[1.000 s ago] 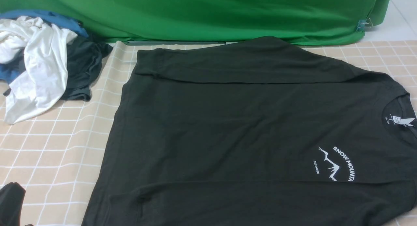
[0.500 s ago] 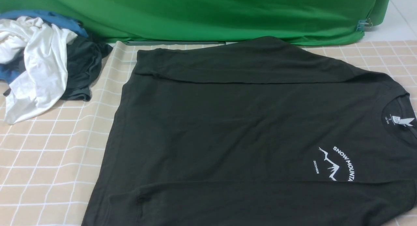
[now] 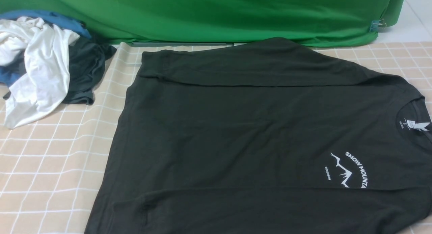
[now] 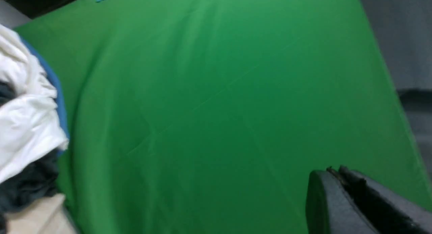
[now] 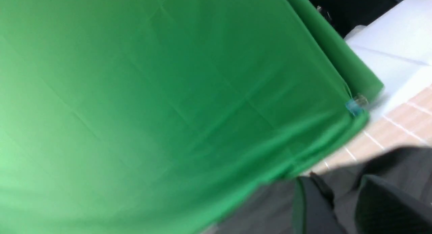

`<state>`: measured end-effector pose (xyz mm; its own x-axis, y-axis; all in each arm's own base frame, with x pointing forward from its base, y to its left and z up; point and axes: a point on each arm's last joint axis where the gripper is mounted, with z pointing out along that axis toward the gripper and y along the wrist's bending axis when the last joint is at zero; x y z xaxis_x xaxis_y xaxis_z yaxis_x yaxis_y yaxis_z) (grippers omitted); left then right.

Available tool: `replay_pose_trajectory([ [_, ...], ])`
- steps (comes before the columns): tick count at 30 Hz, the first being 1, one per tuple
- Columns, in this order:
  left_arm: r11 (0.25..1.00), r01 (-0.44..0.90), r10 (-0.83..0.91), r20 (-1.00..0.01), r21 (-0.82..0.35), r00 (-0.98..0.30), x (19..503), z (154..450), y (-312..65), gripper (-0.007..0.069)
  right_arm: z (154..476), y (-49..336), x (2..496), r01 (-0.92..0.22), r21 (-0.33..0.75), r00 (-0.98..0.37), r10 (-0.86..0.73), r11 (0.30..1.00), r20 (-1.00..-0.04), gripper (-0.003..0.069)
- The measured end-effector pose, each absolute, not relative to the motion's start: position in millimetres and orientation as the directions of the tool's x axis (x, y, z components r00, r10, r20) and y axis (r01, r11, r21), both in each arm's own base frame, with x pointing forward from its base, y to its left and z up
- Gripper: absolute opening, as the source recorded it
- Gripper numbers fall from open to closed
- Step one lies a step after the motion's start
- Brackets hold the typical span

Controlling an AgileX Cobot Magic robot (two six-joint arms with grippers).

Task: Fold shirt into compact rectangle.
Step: 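Grasp the left edge of the dark T-shirt lying flat on the table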

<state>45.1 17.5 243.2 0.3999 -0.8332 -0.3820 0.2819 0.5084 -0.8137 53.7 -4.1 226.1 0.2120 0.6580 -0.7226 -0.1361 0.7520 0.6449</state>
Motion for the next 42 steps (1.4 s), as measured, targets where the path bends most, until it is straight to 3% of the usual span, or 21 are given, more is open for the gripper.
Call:
replay_pose_trajectory([
  [3, 0.532, 0.359, -0.812, -0.342, -0.767, 0.473, 39, 253, 19, 0.0013, 246, -4, 49, -0.186, 0.615, 0.272, 0.641, 0.767, -0.718, 0.0174],
  [5, 0.546, 0.398, -0.807, -0.336, -0.737, 0.485, 34, 270, 18, 0.0013, 285, -1, 39, -0.229, 0.517, 0.319, 0.566, 0.825, -0.76, 0.0078],
  [8, 0.589, 0.396, -0.794, -0.413, -0.704, 0.447, 28, 305, 11, 0.0013, 338, 4, 30, -0.228, 0.394, 0.265, 0.447, 0.89, -0.854, 0.004],
  [9, 0.593, 0.391, -0.793, -0.425, -0.704, 0.436, 27, 311, 10, 0.0013, 343, 4, 30, -0.23, 0.386, 0.272, 0.439, 0.894, -0.856, 0.0038],
  [11, 0.635, 0.284, -0.768, -0.55, -0.718, 0.327, 34, 338, 4, 0.0013, 377, 9, 41, -0.209, 0.317, 0.115, 0.345, 0.925, -0.931, 0.0038],
  [12, 0.639, 0.263, -0.765, -0.564, -0.723, 0.309, 37, 339, 4, 0.0013, 382, 10, 45, -0.205, 0.306, 0.085, 0.329, 0.93, -0.941, 0.0038],
  [15, 0.685, -0.028, -0.729, -0.685, -0.728, -0.012, 69, 355, -1, 0.0013, 408, 21, 82, -0.193, 0.235, -0.203, 0.195, 0.953, -0.96, 0.0038],
  [18, 0.785, -0.225, -0.615, -0.685, -0.577, -0.39, 106, 347, -5, 0.0013, 404, 31, 116, -0.232, 0.173, -0.496, 0.036, 0.957, -0.868, 0.0038],
  [20, 0.813, -0.245, -0.571, -0.641, -0.528, -0.513, 117, 342, -7, 0.0013, 399, 35, 127, -0.259, 0.166, -0.565, -0.009, 0.952, -0.825, 0.0038],
  [21, 0.837, -0.256, -0.522, -0.567, -0.483, -0.638, 133, 331, -10, 0.0013, 390, 39, 136, -0.287, 0.176, -0.634, -0.049, 0.942, -0.772, 0.0038],
  [23, 0.855, -0.266, -0.475, -0.468, -0.445, -0.745, 155, 313, -12, 0.0013, 379, 44, 144, -0.312, 0.199, -0.692, -0.078, 0.929, -0.718, 0.0038],
  [30, 0.906, -0.244, -0.346, -0.275, -0.345, -0.897, 206, 260, -32, 0.0011, 340, 49, 150, -0.312, 0.266, -0.761, -0.072, 0.912, -0.645, 0.0038],
  [36, 0.984, -0.139, -0.161, -0.222, -0.113, -0.962, 215, 225, -66, 0.0011, 316, 49, 150, -0.284, 0.281, -0.79, -0.058, 0.917, -0.61, 0.0038],
  [42, 0.988, -0.152, -0.154, -0.173, -0.028, -0.973, 226, 201, -70, 0.0034, 309, 48, 151, -0.272, 0.283, -0.79, -0.045, 0.92, -0.611, 0.0038],
])
